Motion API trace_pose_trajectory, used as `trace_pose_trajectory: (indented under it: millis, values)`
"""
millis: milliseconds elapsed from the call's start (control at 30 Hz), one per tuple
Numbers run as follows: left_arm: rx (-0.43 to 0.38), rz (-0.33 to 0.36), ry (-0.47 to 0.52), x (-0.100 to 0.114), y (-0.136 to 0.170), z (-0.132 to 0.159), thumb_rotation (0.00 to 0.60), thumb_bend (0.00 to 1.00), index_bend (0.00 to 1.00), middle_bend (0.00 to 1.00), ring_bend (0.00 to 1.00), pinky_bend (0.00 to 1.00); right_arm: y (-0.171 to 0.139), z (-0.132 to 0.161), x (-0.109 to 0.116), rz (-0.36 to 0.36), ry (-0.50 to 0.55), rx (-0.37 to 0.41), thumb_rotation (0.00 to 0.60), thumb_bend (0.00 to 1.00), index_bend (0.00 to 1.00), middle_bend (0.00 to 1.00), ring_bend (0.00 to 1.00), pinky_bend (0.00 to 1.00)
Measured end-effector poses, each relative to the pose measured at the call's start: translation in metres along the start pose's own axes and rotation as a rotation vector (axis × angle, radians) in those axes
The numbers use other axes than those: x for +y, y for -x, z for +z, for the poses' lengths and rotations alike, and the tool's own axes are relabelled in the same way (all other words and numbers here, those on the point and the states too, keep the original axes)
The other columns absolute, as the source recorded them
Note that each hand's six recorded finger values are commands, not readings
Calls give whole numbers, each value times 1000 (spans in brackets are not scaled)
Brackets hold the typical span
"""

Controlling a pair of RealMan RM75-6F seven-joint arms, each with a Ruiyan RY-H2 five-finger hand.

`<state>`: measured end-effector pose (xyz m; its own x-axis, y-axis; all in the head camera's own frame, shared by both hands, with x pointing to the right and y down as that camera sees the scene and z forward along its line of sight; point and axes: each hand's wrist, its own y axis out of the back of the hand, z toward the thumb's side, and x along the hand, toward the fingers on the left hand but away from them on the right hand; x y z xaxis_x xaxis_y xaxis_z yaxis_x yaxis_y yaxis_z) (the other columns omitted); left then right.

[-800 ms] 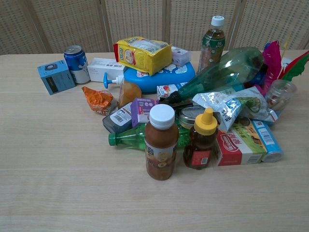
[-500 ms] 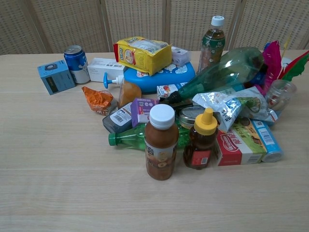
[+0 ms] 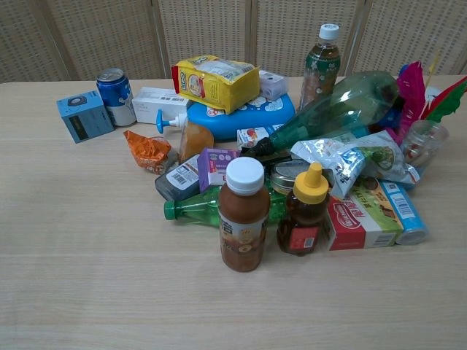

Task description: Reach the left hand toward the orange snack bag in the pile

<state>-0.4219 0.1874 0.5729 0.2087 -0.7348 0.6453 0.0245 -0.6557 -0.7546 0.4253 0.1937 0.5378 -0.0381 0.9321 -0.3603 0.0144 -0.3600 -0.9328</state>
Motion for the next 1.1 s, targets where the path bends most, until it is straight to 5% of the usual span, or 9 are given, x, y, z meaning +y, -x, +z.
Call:
trace_pose_trajectory:
  millis: [600,1100]
  values:
    - [-114,-62,2,-48,-157,53,600,178,122,60,30,0,-14,-26,16,-16,-49,-96,384,182,0,0,0,0]
    - [-194,-42,-19,-79,-219,109,600,170,194,143,140,0,-22,-34,27,-32,-75,-138,387,181,0,0,0,0]
